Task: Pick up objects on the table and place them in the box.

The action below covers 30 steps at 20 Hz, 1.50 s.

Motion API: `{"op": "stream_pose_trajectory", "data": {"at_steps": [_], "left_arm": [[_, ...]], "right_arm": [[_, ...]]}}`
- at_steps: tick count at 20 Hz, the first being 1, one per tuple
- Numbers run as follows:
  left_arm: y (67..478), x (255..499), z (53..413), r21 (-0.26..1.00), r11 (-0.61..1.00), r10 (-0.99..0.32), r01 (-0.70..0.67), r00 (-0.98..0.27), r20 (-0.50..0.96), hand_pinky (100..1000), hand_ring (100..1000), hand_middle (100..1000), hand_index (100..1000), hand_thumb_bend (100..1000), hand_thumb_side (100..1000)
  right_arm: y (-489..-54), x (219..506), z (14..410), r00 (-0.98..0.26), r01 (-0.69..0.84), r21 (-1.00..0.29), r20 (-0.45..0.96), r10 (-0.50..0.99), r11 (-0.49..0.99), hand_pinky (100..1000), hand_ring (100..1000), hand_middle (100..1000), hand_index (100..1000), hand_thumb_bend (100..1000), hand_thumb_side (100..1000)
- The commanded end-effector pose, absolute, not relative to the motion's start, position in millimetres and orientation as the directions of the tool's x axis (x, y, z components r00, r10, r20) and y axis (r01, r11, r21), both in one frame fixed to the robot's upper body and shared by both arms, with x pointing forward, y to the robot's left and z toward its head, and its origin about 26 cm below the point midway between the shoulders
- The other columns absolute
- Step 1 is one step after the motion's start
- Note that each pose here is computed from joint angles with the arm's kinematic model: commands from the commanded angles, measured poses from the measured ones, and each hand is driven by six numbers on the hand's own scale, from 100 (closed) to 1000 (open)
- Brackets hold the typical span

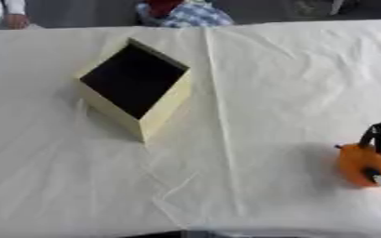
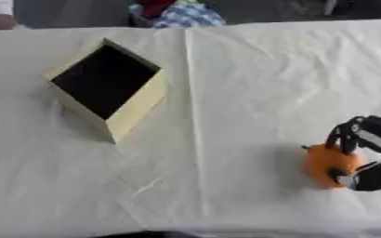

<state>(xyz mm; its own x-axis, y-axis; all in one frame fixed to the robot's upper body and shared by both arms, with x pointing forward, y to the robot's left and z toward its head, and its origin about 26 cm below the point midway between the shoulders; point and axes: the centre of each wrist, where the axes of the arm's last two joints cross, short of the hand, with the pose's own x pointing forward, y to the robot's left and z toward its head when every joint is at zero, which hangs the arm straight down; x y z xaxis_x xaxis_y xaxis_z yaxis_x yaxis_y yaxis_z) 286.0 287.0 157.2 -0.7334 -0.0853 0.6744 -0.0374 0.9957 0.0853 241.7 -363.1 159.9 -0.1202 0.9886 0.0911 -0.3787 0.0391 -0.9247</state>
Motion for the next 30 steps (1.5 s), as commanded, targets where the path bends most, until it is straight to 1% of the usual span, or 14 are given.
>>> {"op": "stream_pose_trajectory", "data": {"at_steps": [1,3,6,10,14,18,23,24,30], "left_arm": [[286,285,166,0.097,0.995,-0.085,-0.029,-0.755,0.65,685,768,770,734,100,799],[286,285,166,0.097,0.995,-0.084,-0.028,-0.755,0.651,685,768,770,734,100,796],[286,285,165,0.099,0.995,-0.084,-0.025,-0.753,0.653,685,768,770,734,100,797],[286,285,165,0.099,0.995,-0.083,-0.024,-0.751,0.655,684,768,770,734,100,797],[285,285,165,0.1,0.995,-0.082,-0.022,-0.75,0.656,683,769,770,734,100,794],[286,285,165,0.099,0.995,-0.082,-0.022,-0.751,0.656,682,769,770,735,100,792],[286,285,166,0.098,0.995,-0.082,-0.022,-0.751,0.655,681,770,770,736,100,793],[286,285,166,0.098,0.995,-0.081,-0.022,-0.751,0.655,681,770,770,736,100,794],[285,286,167,0.1,0.995,-0.077,-0.015,-0.752,0.655,680,770,769,737,100,793]], "right_arm": [[-362,243,170,-0.138,-0.343,-0.939,0.021,0.99,-0.027,590,577,394,620,270,100],[-361,243,170,-0.142,-0.316,-0.949,0.034,0.989,-0.012,567,570,385,606,209,100],[-361,244,170,-0.155,-0.273,-0.962,0.065,0.986,0.021,533,545,358,581,146,100],[-361,245,172,-0.142,-0.21,-0.976,0.084,0.986,0.053,472,508,304,525,117,100],[-361,245,173,-0.145,-0.165,-0.984,0.096,0.985,0.072,430,489,284,513,110,100],[-361,248,179,-0.171,-0.106,-0.992,0.09,0.981,0.072,409,479,288,522,123,100],[-363,254,199,-0.225,-0.024,-0.999,0.042,0.974,0.037,429,488,315,550,178,100],[-363,256,204,-0.234,-0.003,-1.0,0.029,0.972,0.029,438,492,337,554,197,100],[-360,265,239,-0.281,0.093,-0.996,-0.032,0.959,-0.006,434,487,413,551,225,100]]}}
